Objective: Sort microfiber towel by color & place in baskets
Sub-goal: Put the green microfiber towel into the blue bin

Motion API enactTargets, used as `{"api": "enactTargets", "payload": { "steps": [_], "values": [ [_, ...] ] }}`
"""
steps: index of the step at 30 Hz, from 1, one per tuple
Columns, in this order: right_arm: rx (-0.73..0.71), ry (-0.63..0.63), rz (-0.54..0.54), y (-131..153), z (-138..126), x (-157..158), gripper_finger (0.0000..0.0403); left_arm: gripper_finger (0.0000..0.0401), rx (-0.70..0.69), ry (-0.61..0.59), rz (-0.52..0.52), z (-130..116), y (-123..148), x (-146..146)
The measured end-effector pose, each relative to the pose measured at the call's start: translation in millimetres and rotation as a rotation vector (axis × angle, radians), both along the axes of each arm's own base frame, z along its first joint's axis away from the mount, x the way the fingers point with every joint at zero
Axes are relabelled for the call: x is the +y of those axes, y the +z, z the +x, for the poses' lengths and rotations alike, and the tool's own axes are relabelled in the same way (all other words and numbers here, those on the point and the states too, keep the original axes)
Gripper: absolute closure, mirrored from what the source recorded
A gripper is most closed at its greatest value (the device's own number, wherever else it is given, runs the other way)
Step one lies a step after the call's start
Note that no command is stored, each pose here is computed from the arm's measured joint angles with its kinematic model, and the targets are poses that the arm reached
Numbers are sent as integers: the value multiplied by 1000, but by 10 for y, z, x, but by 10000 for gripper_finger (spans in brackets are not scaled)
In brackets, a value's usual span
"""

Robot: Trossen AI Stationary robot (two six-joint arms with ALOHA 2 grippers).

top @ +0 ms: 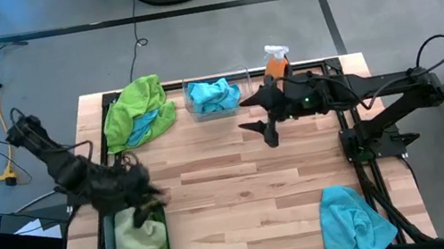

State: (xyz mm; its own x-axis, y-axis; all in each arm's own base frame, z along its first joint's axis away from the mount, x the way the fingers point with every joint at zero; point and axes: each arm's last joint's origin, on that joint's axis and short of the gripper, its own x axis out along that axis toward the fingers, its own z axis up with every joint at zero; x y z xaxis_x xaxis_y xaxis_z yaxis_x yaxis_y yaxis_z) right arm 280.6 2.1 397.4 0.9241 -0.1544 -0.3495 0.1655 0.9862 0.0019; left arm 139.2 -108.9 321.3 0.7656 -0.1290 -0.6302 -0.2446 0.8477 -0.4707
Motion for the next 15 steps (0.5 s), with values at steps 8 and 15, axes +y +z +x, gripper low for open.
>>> {"api": "enactTargets", "payload": {
  "steps": [8,15],
  "values": [
    [-174,-21,90,148,43,3,116,197,-361,151,395,634,278,570],
    [-172,27,125,147,44,19,116,196,-682,115,409,1058,341,1267]
  ]
}}
